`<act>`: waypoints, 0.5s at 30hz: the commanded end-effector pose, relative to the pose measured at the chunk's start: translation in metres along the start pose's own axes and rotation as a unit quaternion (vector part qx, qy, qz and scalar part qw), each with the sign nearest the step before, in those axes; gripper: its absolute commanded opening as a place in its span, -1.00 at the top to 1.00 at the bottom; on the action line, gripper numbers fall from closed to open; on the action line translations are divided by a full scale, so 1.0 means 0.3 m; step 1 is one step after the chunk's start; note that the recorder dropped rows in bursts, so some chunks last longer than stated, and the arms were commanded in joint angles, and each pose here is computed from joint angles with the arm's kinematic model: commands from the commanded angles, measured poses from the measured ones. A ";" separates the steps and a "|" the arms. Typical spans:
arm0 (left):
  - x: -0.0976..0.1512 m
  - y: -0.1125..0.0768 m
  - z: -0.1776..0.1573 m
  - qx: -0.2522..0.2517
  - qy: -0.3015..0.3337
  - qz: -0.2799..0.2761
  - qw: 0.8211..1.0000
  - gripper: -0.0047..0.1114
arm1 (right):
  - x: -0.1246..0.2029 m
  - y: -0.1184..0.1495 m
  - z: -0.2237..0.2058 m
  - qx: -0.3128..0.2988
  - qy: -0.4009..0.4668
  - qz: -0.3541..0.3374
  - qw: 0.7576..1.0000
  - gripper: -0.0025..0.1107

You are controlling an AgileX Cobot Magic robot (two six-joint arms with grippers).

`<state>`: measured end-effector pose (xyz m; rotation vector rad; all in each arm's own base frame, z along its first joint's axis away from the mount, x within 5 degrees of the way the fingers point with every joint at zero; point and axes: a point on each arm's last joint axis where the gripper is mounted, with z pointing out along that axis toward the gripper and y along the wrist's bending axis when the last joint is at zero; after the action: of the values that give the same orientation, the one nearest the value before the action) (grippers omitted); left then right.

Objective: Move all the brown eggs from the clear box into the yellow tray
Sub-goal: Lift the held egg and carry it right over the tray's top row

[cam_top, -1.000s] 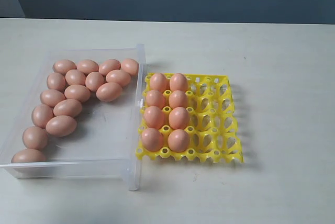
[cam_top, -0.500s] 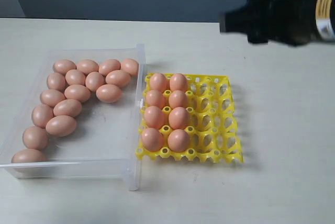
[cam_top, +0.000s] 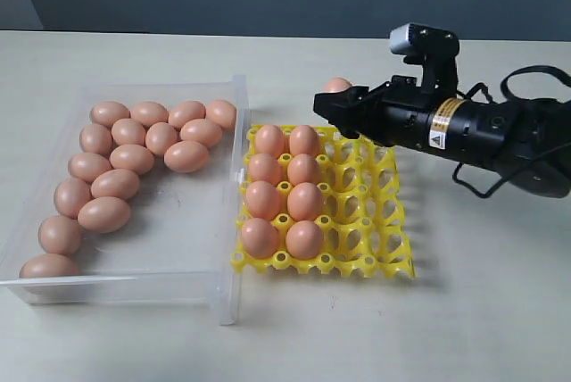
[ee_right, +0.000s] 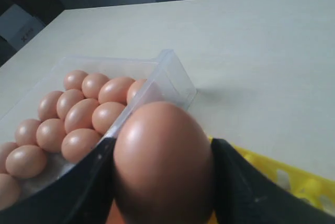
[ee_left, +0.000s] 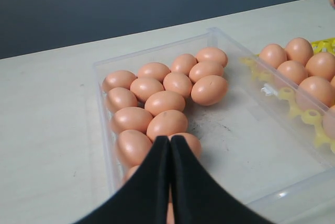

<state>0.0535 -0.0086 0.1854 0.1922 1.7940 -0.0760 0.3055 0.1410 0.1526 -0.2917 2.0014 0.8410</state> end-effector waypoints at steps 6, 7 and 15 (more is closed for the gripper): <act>0.000 0.000 0.000 0.000 -0.006 0.000 1.000 0.91 | 0.052 -0.078 0.088 0.016 0.009 -0.046 0.999 0.93; 0.000 0.000 0.000 0.000 -0.006 0.000 1.000 0.91 | 0.050 -0.083 0.095 0.020 0.013 -0.049 0.998 0.93; 0.000 0.000 0.000 0.000 -0.006 0.000 1.000 0.91 | 0.039 -0.097 0.122 0.028 0.016 -0.054 0.998 0.93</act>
<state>0.0535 -0.0086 0.1854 0.1922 1.7940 -0.0760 0.3359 0.1463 0.1160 -0.3800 2.0283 0.7219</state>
